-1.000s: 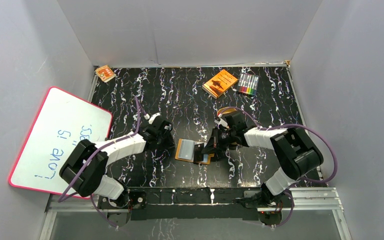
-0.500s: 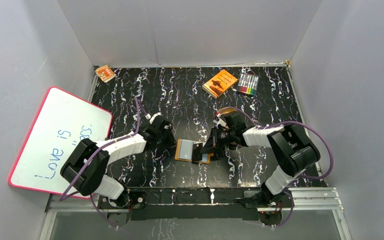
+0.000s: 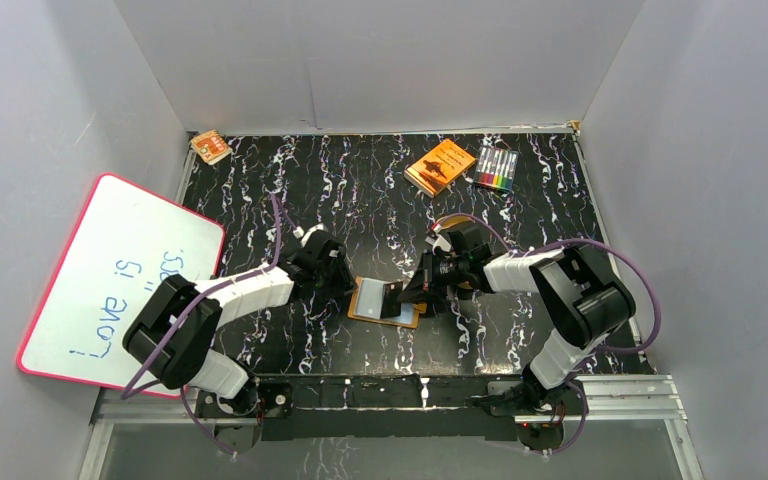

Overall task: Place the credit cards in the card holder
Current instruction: Insert the credit card into the card holder, then close the card holder at the center of the board.

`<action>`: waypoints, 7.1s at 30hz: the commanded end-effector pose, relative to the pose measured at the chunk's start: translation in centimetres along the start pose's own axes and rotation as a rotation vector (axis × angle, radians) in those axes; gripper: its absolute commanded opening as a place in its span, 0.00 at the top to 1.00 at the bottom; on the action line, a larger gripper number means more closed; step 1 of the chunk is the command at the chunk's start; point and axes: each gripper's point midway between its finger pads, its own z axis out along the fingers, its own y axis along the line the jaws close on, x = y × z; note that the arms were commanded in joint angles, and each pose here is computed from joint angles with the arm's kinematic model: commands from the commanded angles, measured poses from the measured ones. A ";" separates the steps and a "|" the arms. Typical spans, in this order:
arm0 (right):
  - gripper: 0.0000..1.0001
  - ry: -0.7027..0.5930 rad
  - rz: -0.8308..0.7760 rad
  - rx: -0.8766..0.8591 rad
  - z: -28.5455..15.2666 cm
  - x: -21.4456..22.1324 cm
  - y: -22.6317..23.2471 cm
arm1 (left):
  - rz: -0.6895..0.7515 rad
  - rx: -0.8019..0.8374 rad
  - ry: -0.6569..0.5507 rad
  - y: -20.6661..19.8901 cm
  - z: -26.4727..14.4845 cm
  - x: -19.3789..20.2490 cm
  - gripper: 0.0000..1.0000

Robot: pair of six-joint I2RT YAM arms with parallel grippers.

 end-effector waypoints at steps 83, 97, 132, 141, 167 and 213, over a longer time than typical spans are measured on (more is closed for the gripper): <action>1.00 -0.132 0.023 0.066 4.9 -1.2 0.7 | -0.055 -0.077 0.136 4.3 0.3 4.9 0.63; 0.63 -0.084 -0.033 0.090 4.6 -1.2 1.6 | -0.033 -0.099 0.040 4.6 -2.0 2.6 0.62; 0.59 -0.034 -0.063 0.103 7.4 -1.3 3.8 | -0.053 -0.043 0.126 4.8 -0.9 5.0 1.00; 0.57 -0.021 -0.103 0.149 7.5 -1.1 4.2 | -0.058 -0.034 0.122 4.7 -1.3 5.0 1.00; 0.41 -0.085 -0.390 0.682 -2.4 -2.3 1.1 | -0.021 -0.081 0.000 5.2 -3.7 2.2 1.00; 1.00 -0.161 -0.530 0.249 -0.6 0.0 10.7 | -0.023 -0.078 0.039 6.0 -2.8 3.7 1.00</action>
